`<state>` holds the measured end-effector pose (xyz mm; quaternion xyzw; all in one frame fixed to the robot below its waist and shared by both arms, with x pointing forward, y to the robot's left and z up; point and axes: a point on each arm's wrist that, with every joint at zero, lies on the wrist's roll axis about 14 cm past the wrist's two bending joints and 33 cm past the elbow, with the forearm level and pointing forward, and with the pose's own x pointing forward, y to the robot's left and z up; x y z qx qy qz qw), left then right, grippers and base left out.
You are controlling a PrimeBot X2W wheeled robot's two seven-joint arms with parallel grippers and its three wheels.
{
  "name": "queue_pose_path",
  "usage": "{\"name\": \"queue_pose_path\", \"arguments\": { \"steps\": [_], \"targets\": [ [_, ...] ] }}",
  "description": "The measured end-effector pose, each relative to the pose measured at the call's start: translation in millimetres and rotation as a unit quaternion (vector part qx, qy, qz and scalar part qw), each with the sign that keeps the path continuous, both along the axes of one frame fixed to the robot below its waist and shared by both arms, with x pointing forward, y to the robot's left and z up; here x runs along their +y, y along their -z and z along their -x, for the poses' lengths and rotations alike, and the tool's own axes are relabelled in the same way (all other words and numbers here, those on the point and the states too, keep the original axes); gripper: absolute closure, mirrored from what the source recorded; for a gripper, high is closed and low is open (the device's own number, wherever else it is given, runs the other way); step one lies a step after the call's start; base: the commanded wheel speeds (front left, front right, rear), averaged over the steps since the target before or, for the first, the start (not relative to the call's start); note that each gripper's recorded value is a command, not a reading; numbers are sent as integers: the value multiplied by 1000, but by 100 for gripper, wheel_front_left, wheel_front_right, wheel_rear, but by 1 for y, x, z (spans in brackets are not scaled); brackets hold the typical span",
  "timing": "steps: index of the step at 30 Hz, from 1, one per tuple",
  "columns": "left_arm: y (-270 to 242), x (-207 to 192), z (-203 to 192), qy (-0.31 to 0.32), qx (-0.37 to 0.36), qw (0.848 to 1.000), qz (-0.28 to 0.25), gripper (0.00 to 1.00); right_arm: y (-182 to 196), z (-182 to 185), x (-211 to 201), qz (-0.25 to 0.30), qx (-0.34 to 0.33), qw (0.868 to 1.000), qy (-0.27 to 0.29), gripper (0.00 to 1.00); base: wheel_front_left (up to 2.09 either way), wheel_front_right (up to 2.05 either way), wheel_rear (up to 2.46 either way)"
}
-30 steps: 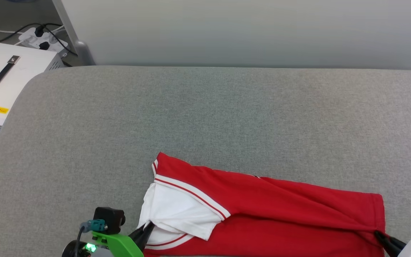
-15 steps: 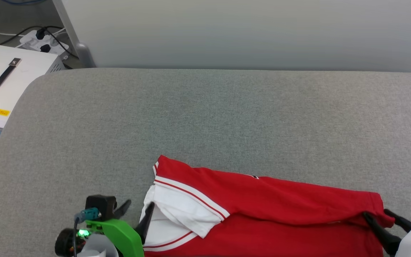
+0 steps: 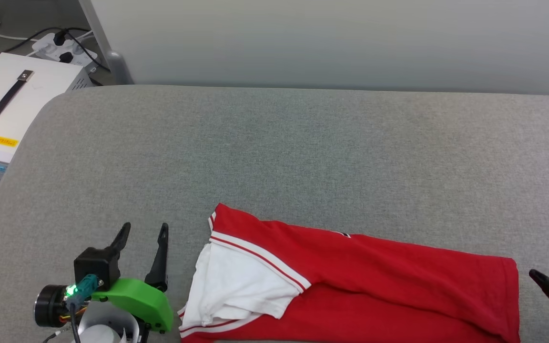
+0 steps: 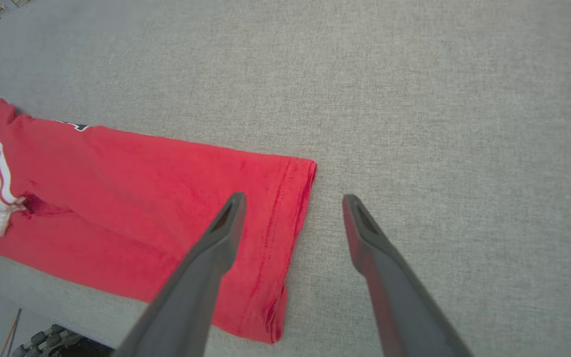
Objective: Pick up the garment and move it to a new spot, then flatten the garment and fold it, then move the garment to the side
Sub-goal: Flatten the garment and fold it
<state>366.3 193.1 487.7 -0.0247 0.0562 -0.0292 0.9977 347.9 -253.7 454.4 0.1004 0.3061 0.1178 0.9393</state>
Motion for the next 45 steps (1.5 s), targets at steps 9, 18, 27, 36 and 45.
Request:
{"name": "queue_pose_path", "arguments": {
  "steps": [9, 18, 27, 36, 45],
  "targets": [
    [-8, 26, -1, -65, -42, 996, -35, 0, 49, 15, 12, -34, 122, 992, 0, 0, 0, 0, 0],
    [-19, 38, 3, -104, -76, 991, -29, 0, 80, 14, 37, -52, 171, 984, -16, 0, 0, 0, 0],
    [-16, 38, 14, -124, -81, 989, -11, 0, 89, 10, 58, -63, 178, 981, -35, 0, 0, 0, 0],
    [-8, 43, 19, -127, -73, 989, -18, 0, 93, 9, 58, -56, 163, 985, -31, 100, 0, 0, 0],
    [-14, 41, 18, -112, -85, 990, -20, 0, 83, 3, 37, -52, 134, 990, -1, 100, 0, 0, 0]
  ]
}}
